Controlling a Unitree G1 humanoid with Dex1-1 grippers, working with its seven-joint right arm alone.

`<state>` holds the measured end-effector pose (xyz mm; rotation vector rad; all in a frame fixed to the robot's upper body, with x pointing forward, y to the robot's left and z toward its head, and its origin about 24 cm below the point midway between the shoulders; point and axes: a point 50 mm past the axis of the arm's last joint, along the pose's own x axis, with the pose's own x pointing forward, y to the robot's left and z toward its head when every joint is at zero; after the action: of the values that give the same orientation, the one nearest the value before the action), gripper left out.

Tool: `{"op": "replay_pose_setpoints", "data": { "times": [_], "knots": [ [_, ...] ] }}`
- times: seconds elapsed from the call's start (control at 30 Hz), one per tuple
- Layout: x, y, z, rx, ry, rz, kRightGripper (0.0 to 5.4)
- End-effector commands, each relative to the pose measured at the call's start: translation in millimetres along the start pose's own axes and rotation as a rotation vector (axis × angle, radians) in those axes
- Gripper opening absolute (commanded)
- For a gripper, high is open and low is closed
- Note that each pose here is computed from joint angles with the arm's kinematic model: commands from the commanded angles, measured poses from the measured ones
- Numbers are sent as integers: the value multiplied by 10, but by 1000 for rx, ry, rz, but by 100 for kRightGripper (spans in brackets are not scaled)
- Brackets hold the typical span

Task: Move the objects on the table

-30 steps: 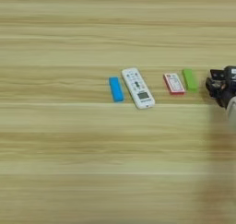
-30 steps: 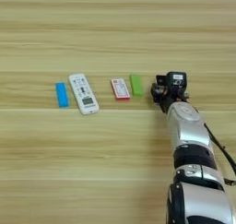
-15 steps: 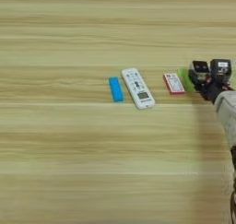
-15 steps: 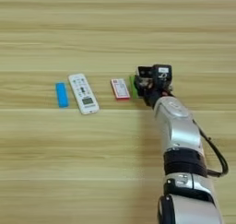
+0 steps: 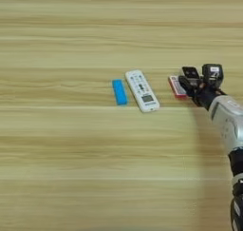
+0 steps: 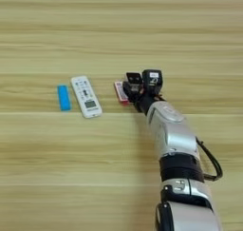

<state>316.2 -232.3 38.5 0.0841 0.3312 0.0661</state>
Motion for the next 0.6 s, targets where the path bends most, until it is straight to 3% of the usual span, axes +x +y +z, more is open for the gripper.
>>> {"op": "replay_pose_setpoints", "data": {
  "times": [0.03, 0.5, 0.6],
  "knots": [
    [38, 26, 362, -61, -114, 12, 248],
    [51, 34, 328, -78, -69, 12, 248],
    [51, 34, 325, -82, -67, 13, 298]
  ]
}}
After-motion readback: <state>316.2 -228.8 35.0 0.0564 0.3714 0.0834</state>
